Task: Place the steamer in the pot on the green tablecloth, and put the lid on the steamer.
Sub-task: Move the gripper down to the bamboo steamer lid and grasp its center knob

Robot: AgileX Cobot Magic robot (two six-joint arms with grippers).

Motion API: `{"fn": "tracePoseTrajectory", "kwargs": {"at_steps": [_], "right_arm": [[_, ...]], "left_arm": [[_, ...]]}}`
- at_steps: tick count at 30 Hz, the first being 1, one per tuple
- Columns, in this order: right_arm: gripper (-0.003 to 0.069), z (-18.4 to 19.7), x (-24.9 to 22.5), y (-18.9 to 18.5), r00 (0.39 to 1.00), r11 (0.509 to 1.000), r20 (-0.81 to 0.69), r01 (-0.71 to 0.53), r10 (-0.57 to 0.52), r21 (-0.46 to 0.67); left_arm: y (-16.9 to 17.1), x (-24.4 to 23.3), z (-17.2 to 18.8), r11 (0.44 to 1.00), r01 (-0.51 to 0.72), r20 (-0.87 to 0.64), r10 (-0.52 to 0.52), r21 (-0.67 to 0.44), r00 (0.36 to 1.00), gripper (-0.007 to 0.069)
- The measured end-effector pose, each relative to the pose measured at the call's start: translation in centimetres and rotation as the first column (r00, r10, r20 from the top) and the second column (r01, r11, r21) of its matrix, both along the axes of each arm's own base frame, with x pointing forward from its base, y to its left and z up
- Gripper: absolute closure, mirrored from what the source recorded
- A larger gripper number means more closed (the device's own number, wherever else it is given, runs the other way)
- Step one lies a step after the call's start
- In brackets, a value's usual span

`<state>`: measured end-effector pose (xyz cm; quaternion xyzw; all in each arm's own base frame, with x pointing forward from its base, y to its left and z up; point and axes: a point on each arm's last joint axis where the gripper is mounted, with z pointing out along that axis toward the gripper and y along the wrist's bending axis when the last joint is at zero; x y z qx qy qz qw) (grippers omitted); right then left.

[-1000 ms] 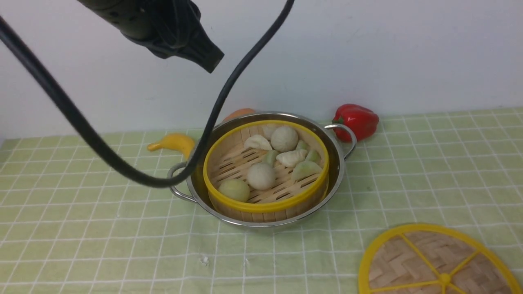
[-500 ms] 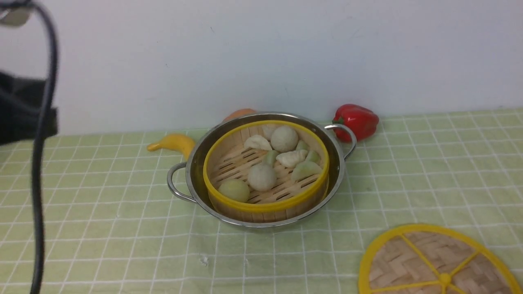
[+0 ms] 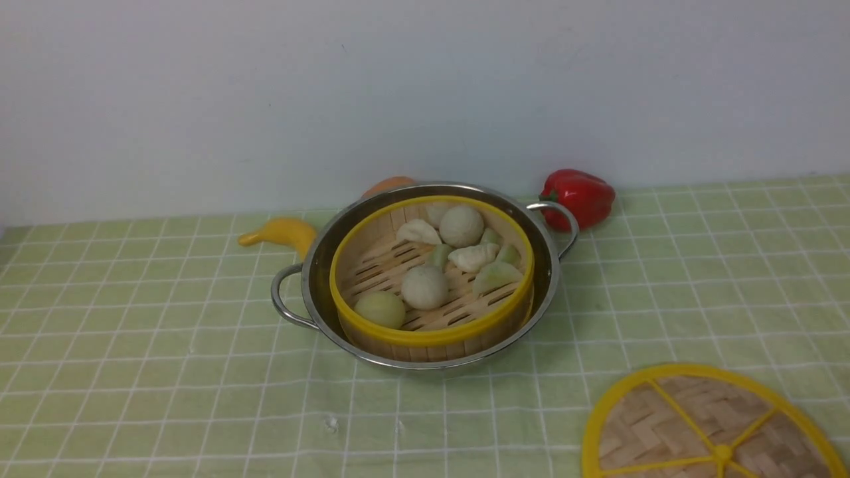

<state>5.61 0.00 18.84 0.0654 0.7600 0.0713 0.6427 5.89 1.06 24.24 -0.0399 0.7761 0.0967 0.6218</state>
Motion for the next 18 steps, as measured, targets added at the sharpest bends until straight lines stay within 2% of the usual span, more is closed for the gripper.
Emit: {"fn": "tracePoseTrajectory", "kwargs": {"at_steps": [3,8,18], "right_arm": [[0.0416,0.0,0.0,0.0,1.000,1.000,0.000,0.000,0.000,0.000],[0.0416,0.0,0.0,0.0,1.000,1.000,0.000,0.000,0.000,0.000],[0.0416,0.0,0.0,0.0,1.000,1.000,0.001,0.000,0.000,0.000]], "left_arm": [[-0.1,-0.6,-3.1,1.000,-0.001,-0.007,0.001,0.009,1.000,0.0555],[-0.1,-0.6,-6.1,1.000,-0.001,-0.055,0.001,0.004,0.998,0.0550],[-0.1,-0.6,-6.2,1.000,-0.002,-0.057,0.003,0.010,0.998,0.0532]]}}
